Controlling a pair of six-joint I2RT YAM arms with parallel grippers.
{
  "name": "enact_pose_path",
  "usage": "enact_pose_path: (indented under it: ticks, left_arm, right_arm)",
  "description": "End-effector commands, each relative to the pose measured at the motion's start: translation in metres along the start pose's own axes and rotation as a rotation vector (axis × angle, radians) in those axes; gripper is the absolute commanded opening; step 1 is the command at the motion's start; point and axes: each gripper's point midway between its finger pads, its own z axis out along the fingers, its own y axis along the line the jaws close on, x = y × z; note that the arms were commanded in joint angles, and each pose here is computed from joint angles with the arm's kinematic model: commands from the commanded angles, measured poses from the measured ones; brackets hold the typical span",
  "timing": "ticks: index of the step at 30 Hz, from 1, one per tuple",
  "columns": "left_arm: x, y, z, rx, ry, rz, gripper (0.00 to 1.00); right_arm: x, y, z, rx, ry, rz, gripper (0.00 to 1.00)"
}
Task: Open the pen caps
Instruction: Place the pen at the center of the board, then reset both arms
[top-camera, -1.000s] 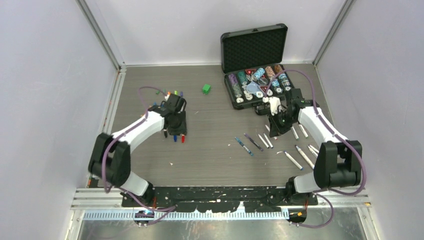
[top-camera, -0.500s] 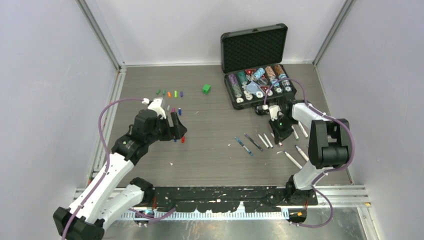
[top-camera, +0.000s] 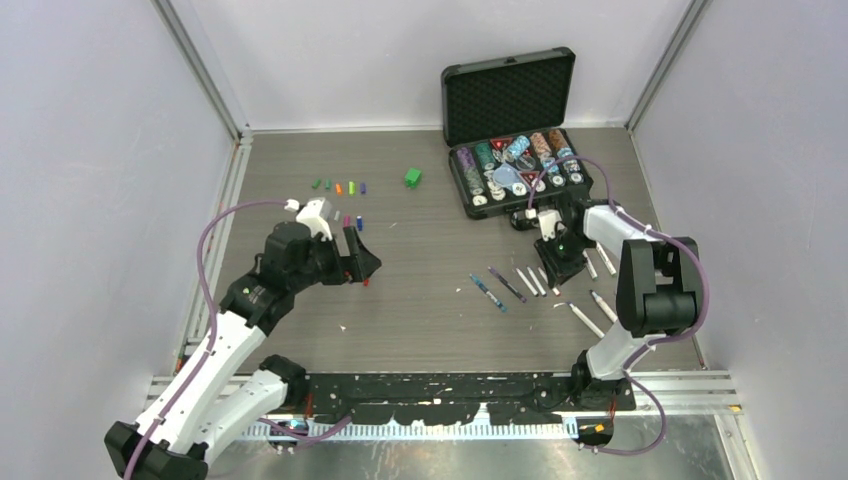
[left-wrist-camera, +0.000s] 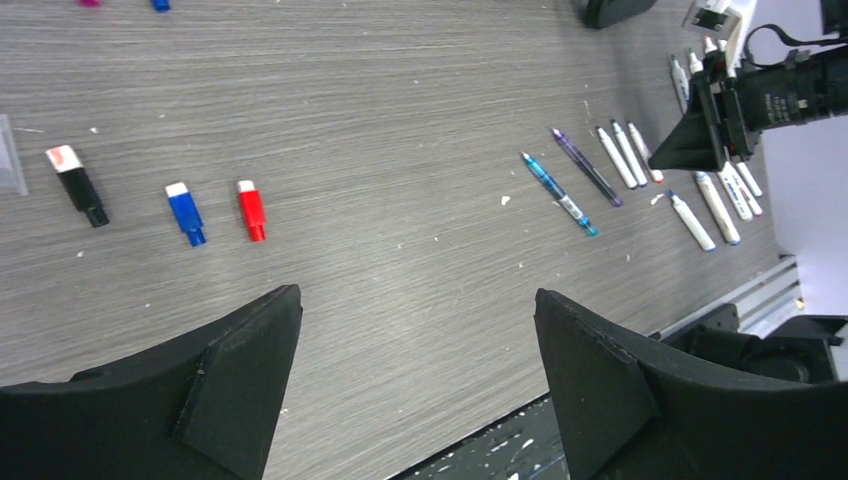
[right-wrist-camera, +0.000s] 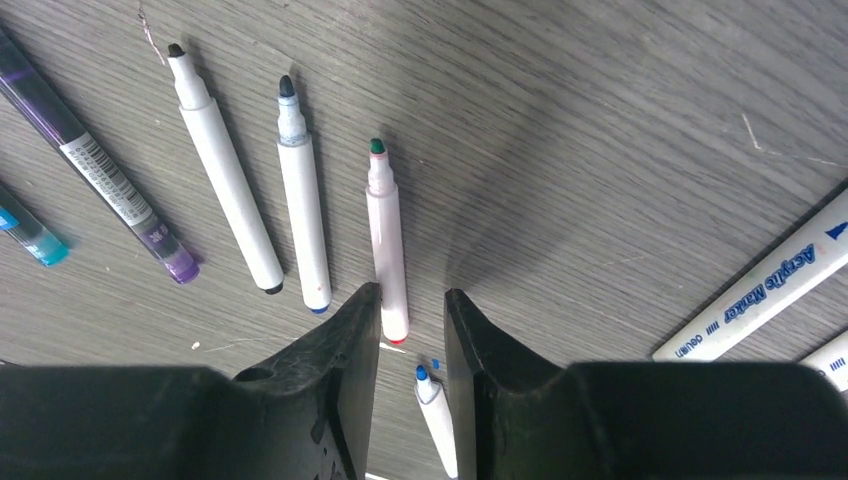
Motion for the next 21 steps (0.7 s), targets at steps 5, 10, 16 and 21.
enact_pose_path:
  ticks: [5,10,16,21]
  left_arm:
    - [-0.048,-0.034,-0.015,0.149,-0.085,0.045,0.99]
    - [-0.096,-0.036,-0.03,0.185,-0.121,0.004,1.0]
    - [-0.135,-0.034,-0.062,0.153,-0.177,-0.007,1.0]
    - [-0.142,-0.039,-0.083,0.123,-0.205,0.03,1.0]
  right_arm:
    - [-0.029,-0.014,-0.073,0.116,-0.241,-0.025,0.39]
    - [-0.056,-0.003,-0.164,0.16,-0.56,-0.019,0.62]
    - [-0.096,0.008,-0.284,0.173,-1.086,0.339,0.89]
    - [-0.095,0.034,-0.333,0.091,-1.157,0.33,0.89]
